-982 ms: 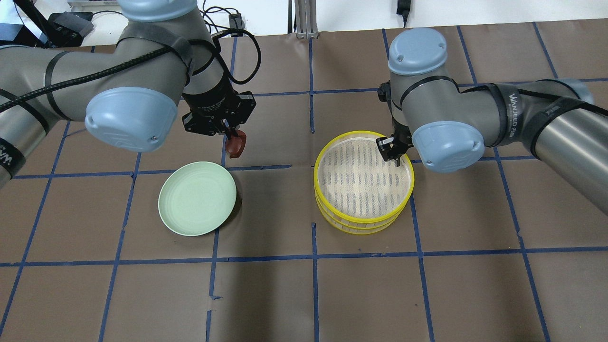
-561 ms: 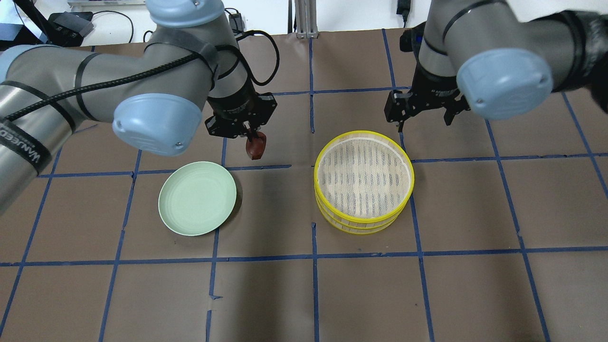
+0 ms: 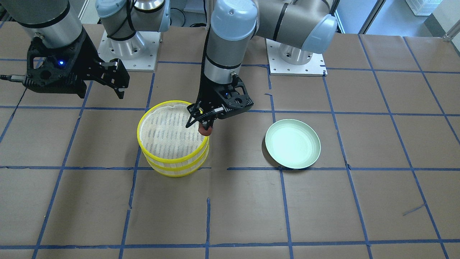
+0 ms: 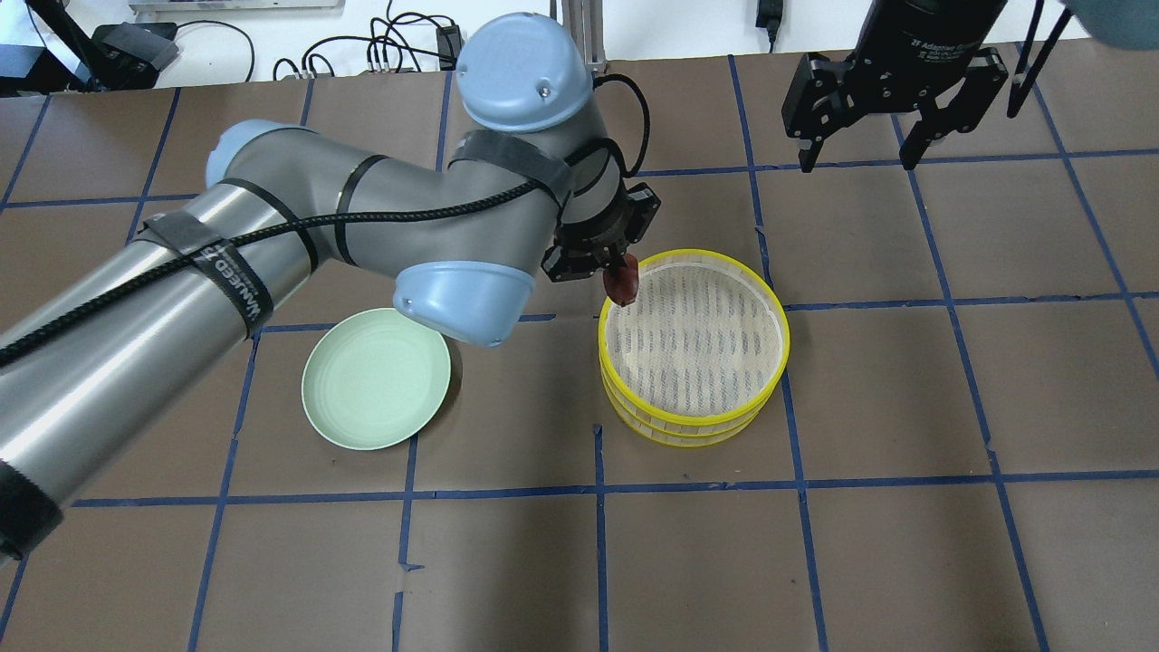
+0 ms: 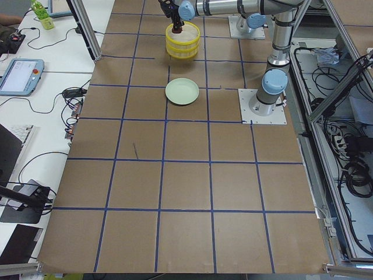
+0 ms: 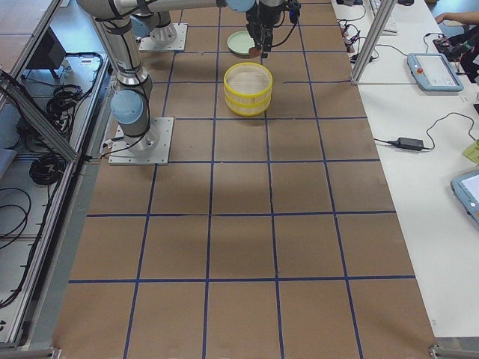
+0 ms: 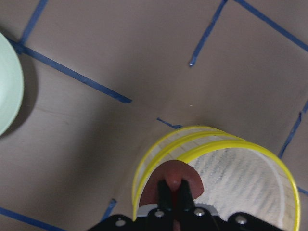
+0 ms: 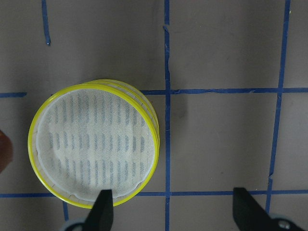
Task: Place buns in different layers of steamer
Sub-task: 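Carry brown bun over top tier while right gripper releases rim and rises, then open the left gripper to drop the brown bun into the top tier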
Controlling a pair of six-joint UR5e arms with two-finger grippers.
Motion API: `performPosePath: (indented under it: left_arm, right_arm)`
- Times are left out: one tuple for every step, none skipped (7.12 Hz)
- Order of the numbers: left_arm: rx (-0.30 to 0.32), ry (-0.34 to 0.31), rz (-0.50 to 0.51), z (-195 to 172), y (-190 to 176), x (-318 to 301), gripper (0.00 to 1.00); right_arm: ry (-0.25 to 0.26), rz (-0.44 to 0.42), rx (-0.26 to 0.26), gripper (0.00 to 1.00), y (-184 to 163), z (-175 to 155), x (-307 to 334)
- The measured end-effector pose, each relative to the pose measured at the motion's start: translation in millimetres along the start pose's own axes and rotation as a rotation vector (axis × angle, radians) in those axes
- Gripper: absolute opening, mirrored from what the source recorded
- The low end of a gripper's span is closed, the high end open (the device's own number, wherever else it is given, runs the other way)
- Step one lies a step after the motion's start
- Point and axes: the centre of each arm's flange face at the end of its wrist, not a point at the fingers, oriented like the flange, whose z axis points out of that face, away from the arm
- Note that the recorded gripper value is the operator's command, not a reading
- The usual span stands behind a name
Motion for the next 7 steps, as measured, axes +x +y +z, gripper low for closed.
performPosePath:
  left_arm:
    - [-0.008,0.001,-0.013,16.3,12.5,8.7,0.99]
    - [-0.013,0.002,-0.017,28.4,24.1,15.3,1.0]
    - [-0.014,0.003,-0.012,35.0,31.8,19.0,1.0]
    - [-0.013,0.004,-0.005,37.3,35.2,20.6,0.99]
    - [-0.008,0.009,0.009,34.6,36.1,21.2,0.99]
    - [0.012,0.017,0.068,24.4,32.1,19.9,0.99]
    - [0.047,0.023,0.168,7.3,12.4,12.1,1.0]
  right_arm:
    - [-0.001,-0.003,0.036,1.0,0.7,-2.7,-1.3]
    - [0.002,-0.006,0.067,1.0,2.3,-0.4,-2.1]
    - [0.004,-0.008,0.078,1.0,4.4,4.0,-1.7]
    - [0.006,-0.009,0.079,1.0,5.5,6.7,-1.0]
    - [0.008,-0.01,0.077,1.0,5.9,8.1,-0.6]
    - [0.008,-0.011,0.075,1.0,6.1,8.8,-0.4]
    - [0.009,-0.011,0.073,1.0,6.2,9.0,0.3]
